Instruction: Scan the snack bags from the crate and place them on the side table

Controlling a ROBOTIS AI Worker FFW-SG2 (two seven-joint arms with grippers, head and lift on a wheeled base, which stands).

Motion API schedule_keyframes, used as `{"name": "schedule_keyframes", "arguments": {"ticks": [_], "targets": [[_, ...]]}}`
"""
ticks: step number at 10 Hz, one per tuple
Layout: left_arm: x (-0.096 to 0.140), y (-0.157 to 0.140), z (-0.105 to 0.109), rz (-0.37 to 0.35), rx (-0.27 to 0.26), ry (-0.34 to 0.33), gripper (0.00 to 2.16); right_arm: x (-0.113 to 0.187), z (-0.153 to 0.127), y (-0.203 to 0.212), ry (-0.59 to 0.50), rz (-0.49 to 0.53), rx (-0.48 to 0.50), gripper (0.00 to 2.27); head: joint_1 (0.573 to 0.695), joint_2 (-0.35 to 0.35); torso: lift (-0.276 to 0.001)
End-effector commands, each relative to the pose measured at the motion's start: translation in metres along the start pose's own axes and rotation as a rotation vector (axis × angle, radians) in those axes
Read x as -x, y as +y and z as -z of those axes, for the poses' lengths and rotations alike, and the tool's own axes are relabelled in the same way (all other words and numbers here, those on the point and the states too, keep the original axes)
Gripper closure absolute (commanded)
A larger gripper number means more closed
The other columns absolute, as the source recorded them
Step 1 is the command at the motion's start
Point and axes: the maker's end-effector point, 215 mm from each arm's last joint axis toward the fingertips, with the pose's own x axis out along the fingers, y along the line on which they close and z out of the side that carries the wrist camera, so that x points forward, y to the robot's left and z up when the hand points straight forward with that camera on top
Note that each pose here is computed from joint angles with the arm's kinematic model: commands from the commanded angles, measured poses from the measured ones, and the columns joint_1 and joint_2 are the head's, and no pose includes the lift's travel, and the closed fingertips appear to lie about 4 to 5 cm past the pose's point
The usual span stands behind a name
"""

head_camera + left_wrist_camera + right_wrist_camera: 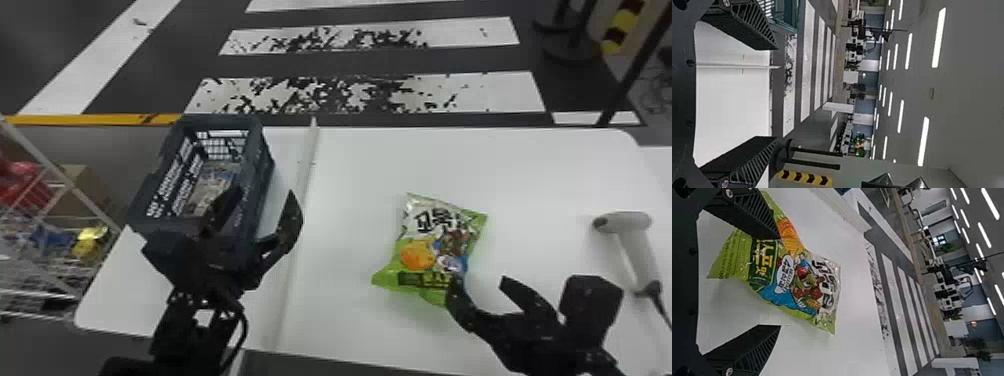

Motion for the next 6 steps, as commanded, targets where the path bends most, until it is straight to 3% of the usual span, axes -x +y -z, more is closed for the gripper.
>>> {"name": "schedule_keyframes", "arguments": {"ticks": [1,6], "targets": [[0.003,-0.001,0.002,0.0,-0.004,0.0,0.07,-0.005,0.012,-0.004,0.076,-0.026,-0.052,0.08,0.695,0.162,-0.081],[0.005,-0.003,0.018,0.014,0.001,0.028,0.08,-0.014,0.035,0.006,0.202,-0.163,-0.25,0.09,0.695,0.174,-0.081]]}}
